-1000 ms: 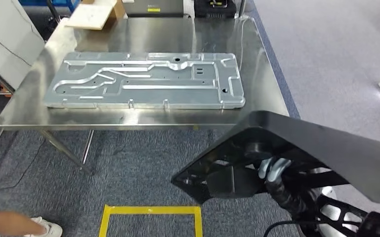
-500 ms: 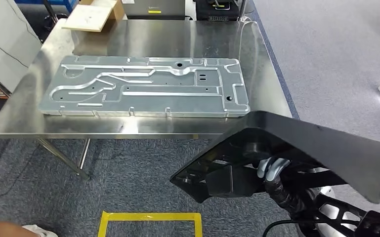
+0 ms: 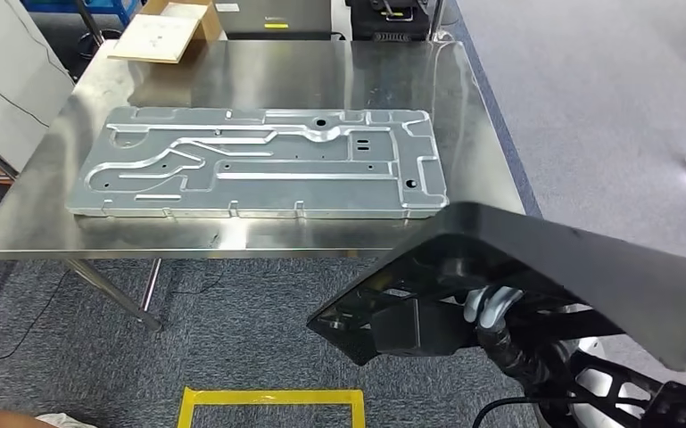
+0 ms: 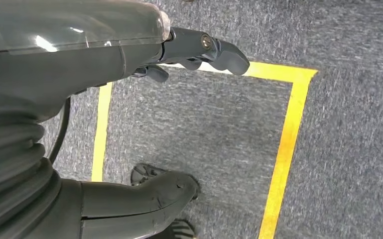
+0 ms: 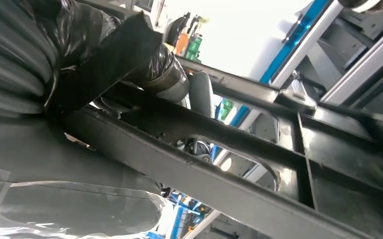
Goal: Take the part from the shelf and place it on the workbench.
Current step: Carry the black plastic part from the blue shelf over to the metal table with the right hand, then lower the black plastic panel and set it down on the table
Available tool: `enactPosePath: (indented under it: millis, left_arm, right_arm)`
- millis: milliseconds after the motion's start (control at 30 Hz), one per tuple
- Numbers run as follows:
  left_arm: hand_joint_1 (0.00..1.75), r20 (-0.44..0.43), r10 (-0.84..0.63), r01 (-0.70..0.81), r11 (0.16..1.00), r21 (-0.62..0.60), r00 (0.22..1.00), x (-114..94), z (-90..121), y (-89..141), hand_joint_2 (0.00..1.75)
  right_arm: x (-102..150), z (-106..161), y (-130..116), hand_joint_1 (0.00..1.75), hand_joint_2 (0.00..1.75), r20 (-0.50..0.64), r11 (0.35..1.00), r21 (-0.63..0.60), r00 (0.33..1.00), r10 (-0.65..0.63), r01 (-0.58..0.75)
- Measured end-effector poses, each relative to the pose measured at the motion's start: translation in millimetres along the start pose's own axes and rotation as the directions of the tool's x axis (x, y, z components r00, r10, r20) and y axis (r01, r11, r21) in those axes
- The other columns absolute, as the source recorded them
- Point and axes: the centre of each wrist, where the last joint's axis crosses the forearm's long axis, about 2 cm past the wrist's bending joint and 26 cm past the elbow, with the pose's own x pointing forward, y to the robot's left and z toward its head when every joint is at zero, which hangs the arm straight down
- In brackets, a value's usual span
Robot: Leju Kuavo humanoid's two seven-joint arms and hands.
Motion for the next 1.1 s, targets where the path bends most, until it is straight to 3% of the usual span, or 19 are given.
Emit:
enactPosePath:
  millis: [1100]
  left_arm:
    - [0.00,0.010,-0.007,0.007,1.000,-0.009,1.000,0.8,-0.4,1.1,1.75]
  right_arm:
    - [-2.0,-5.5,3.9,1.75,1.75,-0.001,1.000,-0.009,1.000,0.030,-0.030]
